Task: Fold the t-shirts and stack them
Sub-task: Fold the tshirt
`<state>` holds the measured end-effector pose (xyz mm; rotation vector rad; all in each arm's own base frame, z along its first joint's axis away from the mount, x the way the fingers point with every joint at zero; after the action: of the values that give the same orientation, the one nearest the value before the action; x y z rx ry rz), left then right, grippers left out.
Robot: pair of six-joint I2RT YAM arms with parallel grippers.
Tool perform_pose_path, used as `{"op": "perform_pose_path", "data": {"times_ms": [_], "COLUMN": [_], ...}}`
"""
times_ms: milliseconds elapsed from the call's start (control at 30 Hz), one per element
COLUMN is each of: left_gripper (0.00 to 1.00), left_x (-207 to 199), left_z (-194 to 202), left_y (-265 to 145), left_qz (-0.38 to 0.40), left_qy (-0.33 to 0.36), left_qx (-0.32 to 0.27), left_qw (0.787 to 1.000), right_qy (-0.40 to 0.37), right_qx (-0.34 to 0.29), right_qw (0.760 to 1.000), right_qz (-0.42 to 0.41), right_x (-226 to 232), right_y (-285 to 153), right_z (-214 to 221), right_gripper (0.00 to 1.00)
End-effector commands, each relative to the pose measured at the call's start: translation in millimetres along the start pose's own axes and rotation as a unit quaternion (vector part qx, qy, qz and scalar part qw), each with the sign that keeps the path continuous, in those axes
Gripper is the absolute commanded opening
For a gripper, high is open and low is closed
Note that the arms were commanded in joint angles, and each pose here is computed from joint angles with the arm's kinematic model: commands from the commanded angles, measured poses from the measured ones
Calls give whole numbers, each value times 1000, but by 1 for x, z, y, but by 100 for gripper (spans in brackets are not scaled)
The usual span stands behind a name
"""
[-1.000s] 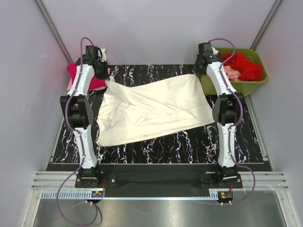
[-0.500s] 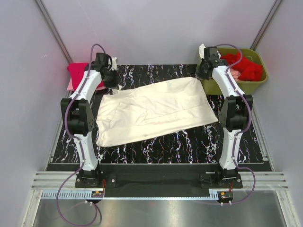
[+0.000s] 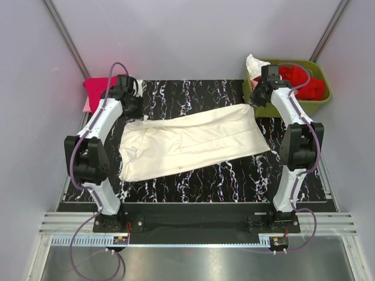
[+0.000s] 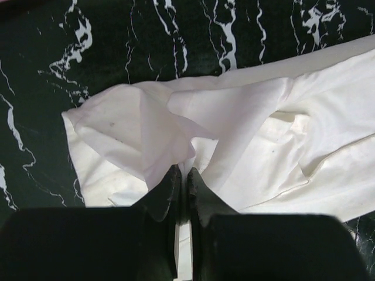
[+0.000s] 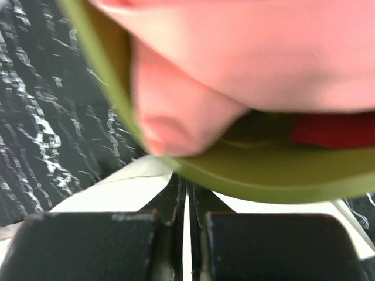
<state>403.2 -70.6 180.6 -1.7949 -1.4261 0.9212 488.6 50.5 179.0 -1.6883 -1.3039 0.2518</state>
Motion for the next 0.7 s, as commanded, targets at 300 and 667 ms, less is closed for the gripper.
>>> {"op": "perform_pose_path", "data": {"times_ms": [300, 667], "left_gripper": [8, 8], "left_x": [1, -27], "left_z": [31, 74], "left_y": [-39, -46], "left_qz": [-22, -1], "left_qy": [-14, -23], "left_qx": [-34, -3], "left_qw": [999, 1000], "right_qy": [48, 55], "right_qx": [-52, -28], "right_qw": [996, 996], "right_qz": [44, 72], "right_x": [-47, -63], "right_y": [-13, -10], "right_z": [-24, -5], "right_gripper": [0, 0]}}
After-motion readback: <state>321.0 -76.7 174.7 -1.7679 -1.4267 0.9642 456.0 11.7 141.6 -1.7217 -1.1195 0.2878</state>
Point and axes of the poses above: each gripper's point midway between its finger pads, its own y axis out along the fingers, its own x axis along the line the jaws close on, z = x × y, the point moved 4 cm from there along -y, back along the fingers, and after that the axes turned 2 degrees about y, right-handed, at the moved point
